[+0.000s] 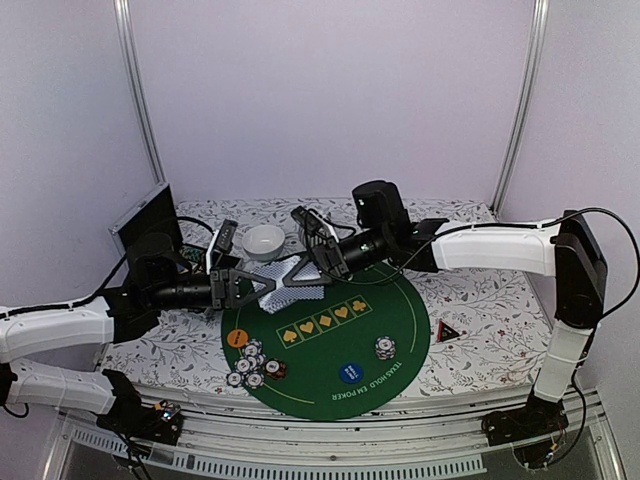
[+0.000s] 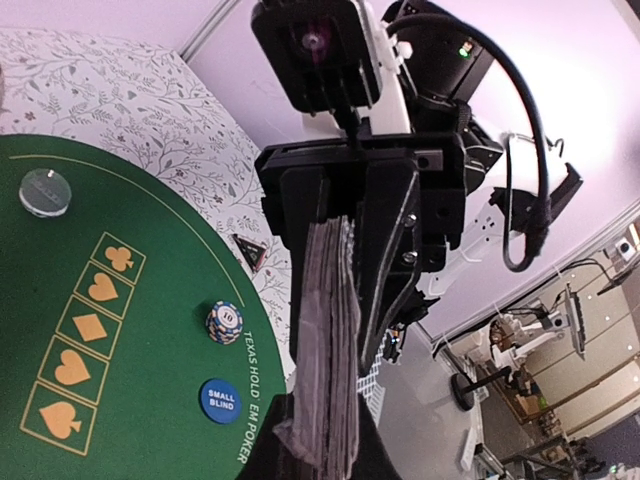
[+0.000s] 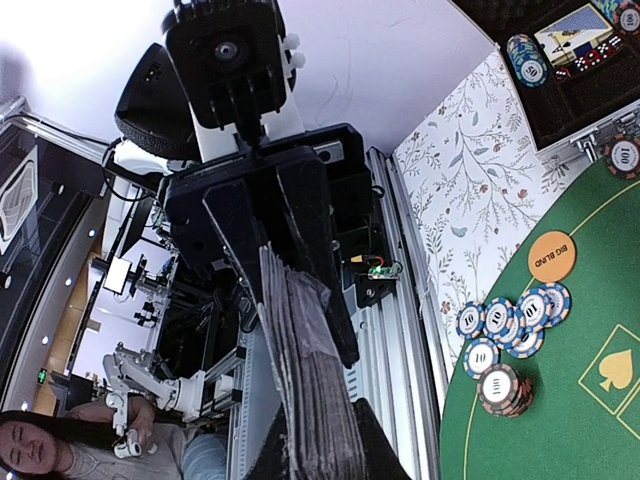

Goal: Distribute texas hold em gaming equipment
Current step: Pass from the right arm to the left

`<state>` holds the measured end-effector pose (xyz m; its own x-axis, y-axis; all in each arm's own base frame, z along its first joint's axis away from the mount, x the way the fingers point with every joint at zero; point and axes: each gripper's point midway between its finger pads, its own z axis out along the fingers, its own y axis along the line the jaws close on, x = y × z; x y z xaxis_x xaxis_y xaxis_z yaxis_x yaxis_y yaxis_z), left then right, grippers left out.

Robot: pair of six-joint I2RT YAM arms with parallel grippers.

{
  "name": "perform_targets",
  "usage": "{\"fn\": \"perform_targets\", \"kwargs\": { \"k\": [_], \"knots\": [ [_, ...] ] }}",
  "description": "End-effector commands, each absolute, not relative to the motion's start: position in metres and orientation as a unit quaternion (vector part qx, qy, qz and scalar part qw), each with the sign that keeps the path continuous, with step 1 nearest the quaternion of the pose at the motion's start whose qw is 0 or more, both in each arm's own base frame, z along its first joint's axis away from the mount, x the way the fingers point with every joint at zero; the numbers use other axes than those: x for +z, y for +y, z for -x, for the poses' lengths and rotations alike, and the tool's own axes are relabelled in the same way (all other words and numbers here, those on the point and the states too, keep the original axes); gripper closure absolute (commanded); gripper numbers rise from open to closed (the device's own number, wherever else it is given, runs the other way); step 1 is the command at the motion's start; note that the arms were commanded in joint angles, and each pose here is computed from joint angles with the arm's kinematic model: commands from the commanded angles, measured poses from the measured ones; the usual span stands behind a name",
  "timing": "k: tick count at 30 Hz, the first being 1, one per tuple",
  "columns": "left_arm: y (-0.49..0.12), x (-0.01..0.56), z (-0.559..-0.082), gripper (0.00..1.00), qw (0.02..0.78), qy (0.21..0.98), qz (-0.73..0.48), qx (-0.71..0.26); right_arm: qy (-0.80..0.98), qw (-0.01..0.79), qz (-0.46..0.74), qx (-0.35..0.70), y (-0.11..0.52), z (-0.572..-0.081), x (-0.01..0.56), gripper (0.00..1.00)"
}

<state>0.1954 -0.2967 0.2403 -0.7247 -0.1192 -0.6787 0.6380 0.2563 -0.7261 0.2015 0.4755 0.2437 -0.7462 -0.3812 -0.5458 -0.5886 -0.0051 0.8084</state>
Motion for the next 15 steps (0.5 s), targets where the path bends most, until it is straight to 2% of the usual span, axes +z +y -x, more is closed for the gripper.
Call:
{"fn": "perform_targets", "kwargs": {
  "k": [1,4,7,11,15],
  "knots": [
    [-0.294,0.253,-0.197,1.0,0.347,0.708,-0.177,-0.589,0.697,0.108,0.349,0.616,0.482,-0.206,0.25,0.9],
    [-0.289,0.255,-0.2,1.0,0.358,0.71,-0.163,-0.584,0.71,0.132,0.34,0.603,0.473,-0.213,0.248,0.68],
    [-0.287,0.26,-0.197,1.0,0.362,0.705,-0.162,-0.587,0.727,0.155,0.321,0.587,0.456,-0.223,0.242,0.54],
    [-0.286,0.26,-0.196,1.0,0.362,0.705,-0.164,-0.588,0.733,0.174,0.321,0.574,0.44,-0.221,0.238,0.48],
    [-0.287,0.256,-0.194,1.0,0.356,0.707,-0.167,-0.588,0.724,0.18,0.332,0.577,0.432,-0.212,0.242,0.5]
  ]
}}
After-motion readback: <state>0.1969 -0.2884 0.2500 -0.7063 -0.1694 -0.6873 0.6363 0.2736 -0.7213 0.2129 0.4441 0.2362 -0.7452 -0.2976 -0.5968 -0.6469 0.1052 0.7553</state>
